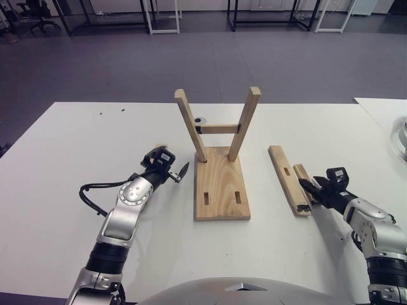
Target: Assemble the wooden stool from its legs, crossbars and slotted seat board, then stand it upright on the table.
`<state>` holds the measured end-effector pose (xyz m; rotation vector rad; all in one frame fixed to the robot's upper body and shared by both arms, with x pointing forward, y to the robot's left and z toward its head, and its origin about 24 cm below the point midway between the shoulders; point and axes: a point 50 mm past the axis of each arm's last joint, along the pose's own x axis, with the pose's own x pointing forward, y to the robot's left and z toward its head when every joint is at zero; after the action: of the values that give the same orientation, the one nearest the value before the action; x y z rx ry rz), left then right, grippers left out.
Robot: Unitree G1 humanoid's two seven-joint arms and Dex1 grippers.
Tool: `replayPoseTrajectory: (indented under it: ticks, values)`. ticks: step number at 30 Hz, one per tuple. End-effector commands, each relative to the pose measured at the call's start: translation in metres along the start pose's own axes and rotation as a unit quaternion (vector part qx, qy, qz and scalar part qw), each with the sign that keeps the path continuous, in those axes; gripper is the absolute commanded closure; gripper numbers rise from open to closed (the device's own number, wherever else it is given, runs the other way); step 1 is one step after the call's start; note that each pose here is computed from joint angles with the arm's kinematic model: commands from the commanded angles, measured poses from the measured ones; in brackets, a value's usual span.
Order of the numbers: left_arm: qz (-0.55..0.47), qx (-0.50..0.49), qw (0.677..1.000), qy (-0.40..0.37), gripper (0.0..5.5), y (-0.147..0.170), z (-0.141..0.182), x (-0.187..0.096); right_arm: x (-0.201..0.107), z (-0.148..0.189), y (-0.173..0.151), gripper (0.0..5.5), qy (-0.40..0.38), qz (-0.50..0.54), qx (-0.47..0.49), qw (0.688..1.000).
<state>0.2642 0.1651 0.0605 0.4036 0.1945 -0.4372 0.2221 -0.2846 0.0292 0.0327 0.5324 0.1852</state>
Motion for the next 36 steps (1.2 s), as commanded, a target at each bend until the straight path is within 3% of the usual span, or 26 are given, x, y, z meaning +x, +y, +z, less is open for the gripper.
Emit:
replayPoseTrajectory:
  ticks: [1,5,7,8,11,14,18,21,36]
  values:
    - [0.006,-0.014,1.0,-0.016,0.5,-0.001,0.01,-0.002,-0.005,-0.021,0.007,3.32,0.056,-0.012,-0.012,0.998]
    - [-0.003,-0.058,0.996,-0.06,0.5,-0.002,0.032,-0.004,-0.002,-0.021,0.008,4.19,0.05,-0.024,-0.011,0.998]
    - [-0.028,-0.143,0.982,-0.12,0.5,-0.005,0.057,-0.006,0.002,-0.002,0.006,4.19,0.001,-0.033,-0.021,0.999]
    - [-0.044,-0.183,0.971,-0.148,0.5,-0.007,0.067,-0.008,0.002,0.01,0.006,4.19,-0.031,-0.036,-0.029,0.998]
    - [-0.114,-0.352,0.896,-0.245,0.5,-0.014,0.105,-0.015,-0.004,0.069,0.025,4.19,-0.166,0.004,-0.077,0.983]
    - [-0.188,-0.469,0.809,-0.301,0.5,-0.018,0.136,-0.015,-0.029,0.137,0.087,4.19,-0.328,0.127,-0.162,0.922]
    - [-0.25,-0.513,0.753,-0.329,0.5,-0.012,0.172,-0.009,-0.062,0.169,0.16,4.19,-0.425,0.248,-0.248,0.835]
    - [-0.271,-0.516,0.741,-0.333,0.89,-0.012,0.186,-0.006,-0.066,0.175,0.177,4.19,-0.438,0.276,-0.256,0.816]
    - [-0.279,-0.506,0.747,-0.33,3.53,-0.021,0.188,-0.015,-0.047,0.17,0.183,4.19,-0.416,0.245,-0.293,0.826]
